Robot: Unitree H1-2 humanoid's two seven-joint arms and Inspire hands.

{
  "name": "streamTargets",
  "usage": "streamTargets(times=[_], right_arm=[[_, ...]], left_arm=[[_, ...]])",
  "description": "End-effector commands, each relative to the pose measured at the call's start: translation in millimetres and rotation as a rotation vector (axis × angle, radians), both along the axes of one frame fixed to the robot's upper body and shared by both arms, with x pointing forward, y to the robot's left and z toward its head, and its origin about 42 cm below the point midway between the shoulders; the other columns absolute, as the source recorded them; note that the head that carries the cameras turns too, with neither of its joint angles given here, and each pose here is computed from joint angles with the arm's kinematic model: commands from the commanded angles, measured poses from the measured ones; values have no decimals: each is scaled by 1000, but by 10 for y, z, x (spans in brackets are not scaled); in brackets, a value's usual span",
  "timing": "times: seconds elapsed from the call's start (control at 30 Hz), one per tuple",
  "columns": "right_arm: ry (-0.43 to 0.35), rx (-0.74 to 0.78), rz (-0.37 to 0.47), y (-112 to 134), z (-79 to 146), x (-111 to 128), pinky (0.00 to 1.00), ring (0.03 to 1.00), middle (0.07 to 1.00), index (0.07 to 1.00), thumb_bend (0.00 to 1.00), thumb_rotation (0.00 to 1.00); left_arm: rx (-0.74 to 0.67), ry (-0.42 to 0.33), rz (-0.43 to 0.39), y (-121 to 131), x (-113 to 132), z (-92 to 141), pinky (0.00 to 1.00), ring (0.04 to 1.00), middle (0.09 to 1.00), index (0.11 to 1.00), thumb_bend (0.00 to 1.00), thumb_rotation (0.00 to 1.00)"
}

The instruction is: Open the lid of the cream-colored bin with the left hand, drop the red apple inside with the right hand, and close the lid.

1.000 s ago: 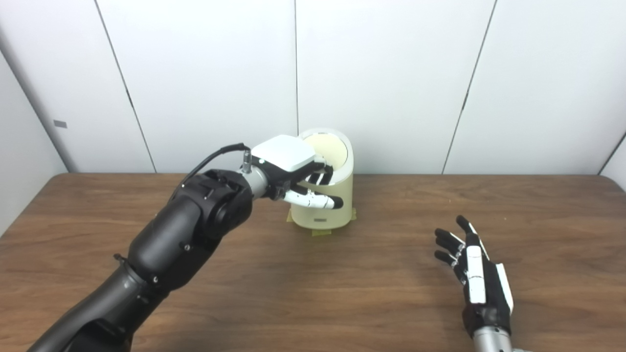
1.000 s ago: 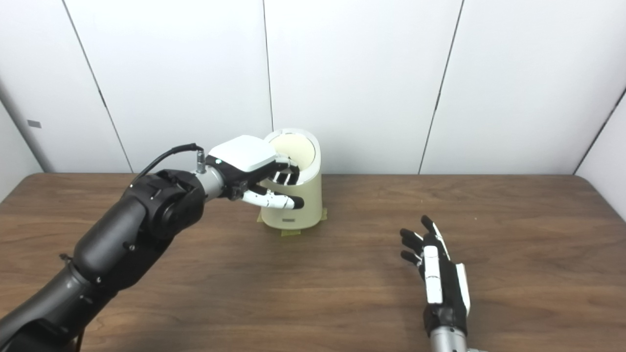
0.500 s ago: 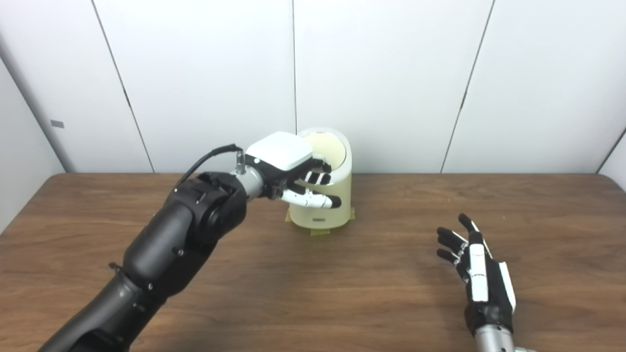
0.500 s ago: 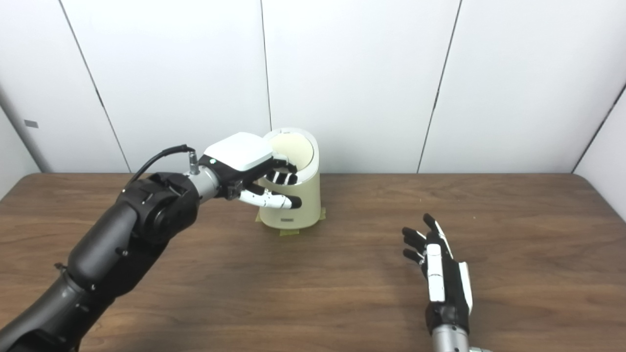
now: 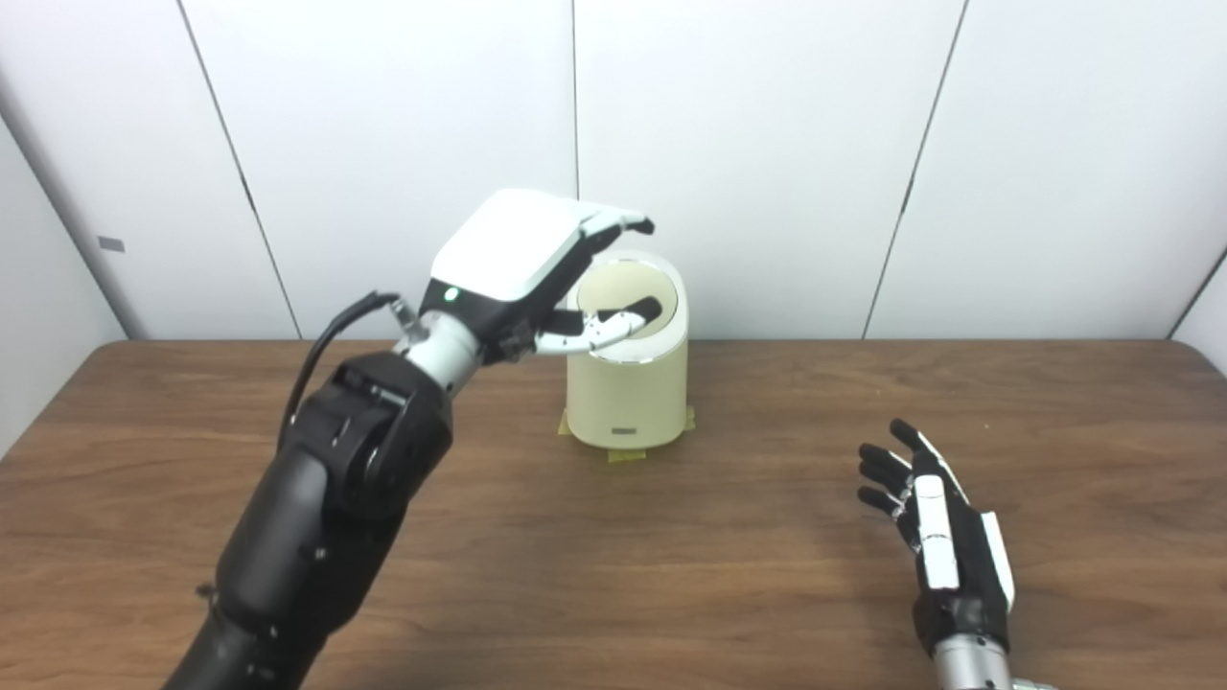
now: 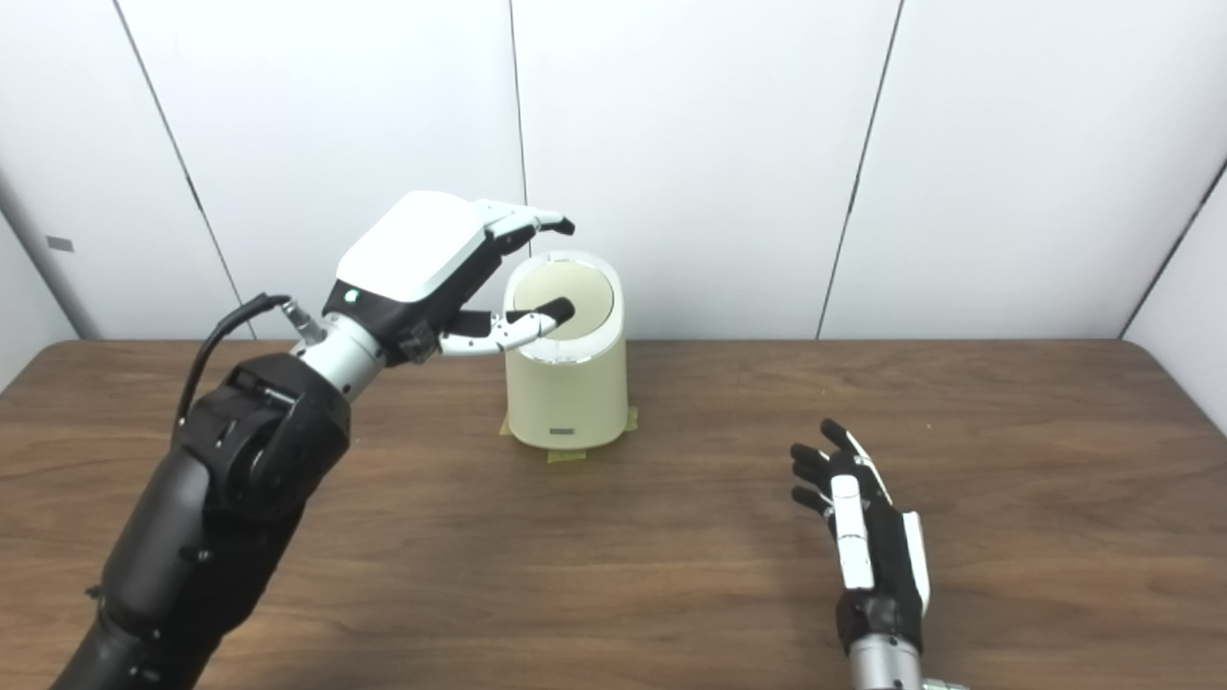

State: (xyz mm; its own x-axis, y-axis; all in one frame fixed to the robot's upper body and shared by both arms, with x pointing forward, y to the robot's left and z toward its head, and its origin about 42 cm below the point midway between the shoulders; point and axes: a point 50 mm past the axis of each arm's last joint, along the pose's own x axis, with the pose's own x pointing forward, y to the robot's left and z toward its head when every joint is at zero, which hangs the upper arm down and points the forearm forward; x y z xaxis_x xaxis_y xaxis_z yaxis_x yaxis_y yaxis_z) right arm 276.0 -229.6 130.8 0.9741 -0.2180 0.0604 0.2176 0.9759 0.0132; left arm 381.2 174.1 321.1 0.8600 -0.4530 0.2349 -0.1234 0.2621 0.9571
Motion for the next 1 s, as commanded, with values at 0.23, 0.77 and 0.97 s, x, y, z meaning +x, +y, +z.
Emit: streamTargets(times=[0.23,0.77,0.97], right_arm=[[-100,4,17,7,240,55,728,790,774,848,445,872],[-88,62,103,-21,341,-17,861,888,887,890,494,909],[-40,15,218,-16,378,-75,941,970,967,972,572,994]], left_arm=[[-355,100,105,406,-445,-292,818,918,925,930,405,807],[-1040,454,189,949,-1060,-1180,937,972,985,1000,459,994],[-1143,478,209,952,-1199,-1352,1000,990,999,1000,481,1000]])
